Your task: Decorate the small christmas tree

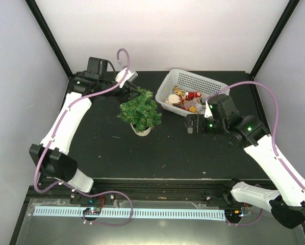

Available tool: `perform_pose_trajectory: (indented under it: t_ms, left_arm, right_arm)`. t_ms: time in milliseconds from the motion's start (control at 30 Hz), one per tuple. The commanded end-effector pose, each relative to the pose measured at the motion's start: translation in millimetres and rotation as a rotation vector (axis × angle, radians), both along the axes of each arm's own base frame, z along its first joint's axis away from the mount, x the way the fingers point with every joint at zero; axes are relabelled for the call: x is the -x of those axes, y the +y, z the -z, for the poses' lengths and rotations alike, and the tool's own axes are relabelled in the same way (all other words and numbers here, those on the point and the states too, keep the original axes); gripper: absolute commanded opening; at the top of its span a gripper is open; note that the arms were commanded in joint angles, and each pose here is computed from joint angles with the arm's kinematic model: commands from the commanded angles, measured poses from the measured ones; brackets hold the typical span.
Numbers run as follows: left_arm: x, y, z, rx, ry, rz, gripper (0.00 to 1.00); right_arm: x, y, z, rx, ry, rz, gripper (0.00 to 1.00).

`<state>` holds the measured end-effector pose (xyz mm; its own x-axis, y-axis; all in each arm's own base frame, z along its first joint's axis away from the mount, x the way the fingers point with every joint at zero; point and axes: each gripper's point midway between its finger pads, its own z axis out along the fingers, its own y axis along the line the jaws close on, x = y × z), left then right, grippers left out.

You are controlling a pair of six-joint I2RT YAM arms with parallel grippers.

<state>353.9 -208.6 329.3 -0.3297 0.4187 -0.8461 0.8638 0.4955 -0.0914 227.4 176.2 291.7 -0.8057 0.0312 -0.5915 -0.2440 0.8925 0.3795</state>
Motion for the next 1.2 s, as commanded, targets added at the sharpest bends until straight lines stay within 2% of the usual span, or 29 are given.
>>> perform_pose_trajectory:
  t_ms: [0,367,600,667,800,1167]
  left_arm:
    - [-7,-10,-11,0.013,-0.062,0.039,0.39]
    - [-20,-14,6,0.005,-0.053,0.021,0.36]
    - [-21,-13,7,0.008,-0.045,0.007,0.08]
    - [-21,-13,11,0.007,-0.036,0.004,0.03]
    - [-19,-13,10,0.010,-0.032,0.004,0.02]
    - [1,-19,-29,0.063,-0.110,0.013,0.02]
  right_arm:
    - [0,-2,1,-0.004,-0.001,0.018,1.00]
    - [0,-3,6,0.026,0.016,0.013,1.00]
    - [0,-3,11,0.034,0.030,0.015,1.00]
    - [0,-3,12,0.036,0.033,0.015,1.00]
    - [-1,-3,15,0.042,0.040,0.016,1.00]
    - [1,-5,26,0.056,0.057,0.020,1.00]
